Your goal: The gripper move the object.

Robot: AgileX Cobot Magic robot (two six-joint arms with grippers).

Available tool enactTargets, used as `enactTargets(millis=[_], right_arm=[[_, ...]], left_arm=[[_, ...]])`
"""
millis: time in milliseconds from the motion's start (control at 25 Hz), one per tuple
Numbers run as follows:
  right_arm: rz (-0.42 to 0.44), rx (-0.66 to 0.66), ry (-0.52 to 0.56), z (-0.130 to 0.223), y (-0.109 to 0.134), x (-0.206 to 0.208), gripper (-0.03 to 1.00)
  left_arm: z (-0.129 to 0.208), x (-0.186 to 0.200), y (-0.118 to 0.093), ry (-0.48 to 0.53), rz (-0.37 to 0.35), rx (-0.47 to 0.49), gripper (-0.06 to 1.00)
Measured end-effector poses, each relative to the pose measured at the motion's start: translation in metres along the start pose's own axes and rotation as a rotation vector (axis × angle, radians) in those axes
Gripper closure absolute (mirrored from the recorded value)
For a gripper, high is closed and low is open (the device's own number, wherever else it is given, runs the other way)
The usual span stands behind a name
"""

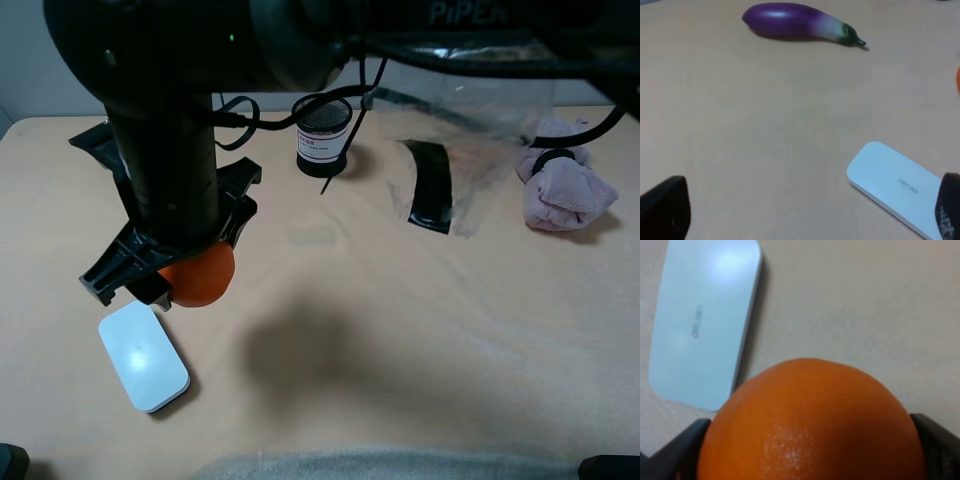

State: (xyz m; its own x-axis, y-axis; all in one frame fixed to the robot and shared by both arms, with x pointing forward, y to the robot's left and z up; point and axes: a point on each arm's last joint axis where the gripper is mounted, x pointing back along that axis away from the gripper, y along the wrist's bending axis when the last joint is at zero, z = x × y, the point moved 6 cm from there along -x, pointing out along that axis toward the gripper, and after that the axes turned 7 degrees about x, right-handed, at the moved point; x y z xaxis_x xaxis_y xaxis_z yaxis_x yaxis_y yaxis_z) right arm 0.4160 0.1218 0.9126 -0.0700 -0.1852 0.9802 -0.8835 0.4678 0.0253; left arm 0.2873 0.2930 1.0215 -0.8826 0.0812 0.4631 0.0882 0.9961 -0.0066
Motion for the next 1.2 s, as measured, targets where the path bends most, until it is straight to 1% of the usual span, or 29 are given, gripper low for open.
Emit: enactTargets(millis=[200,480,720,960,1200], right_arm=[[-0.006,0.014,-0.019,-0.004,0.007,-0.015,0.41],[-0.007,0.016,-0.007,-0.005,0.008,-0.041,0.41],[0.005,0.024,-0.004,-0.006,0.006,-0.054,0.41],[0.036,0.046,0.023,-0.002,0.001,-0.067,0.41],[0.089,0.082,0.032,-0.001,-0.007,-0.074,0.41]], left_arm=[[0.0,0.0,0.0,0.0,0.0,0.0,-0.03],[0.0,0.0,0.0,0.0,0.0,0.0,-0.03],[0.0,0.0,0.0,0.0,0.0,0.0,-0.03],[0.0,0.0,0.0,0.0,0.0,0.0,-0.03],[0.0,0.0,0.0,0.0,0.0,0.0,-0.03]])
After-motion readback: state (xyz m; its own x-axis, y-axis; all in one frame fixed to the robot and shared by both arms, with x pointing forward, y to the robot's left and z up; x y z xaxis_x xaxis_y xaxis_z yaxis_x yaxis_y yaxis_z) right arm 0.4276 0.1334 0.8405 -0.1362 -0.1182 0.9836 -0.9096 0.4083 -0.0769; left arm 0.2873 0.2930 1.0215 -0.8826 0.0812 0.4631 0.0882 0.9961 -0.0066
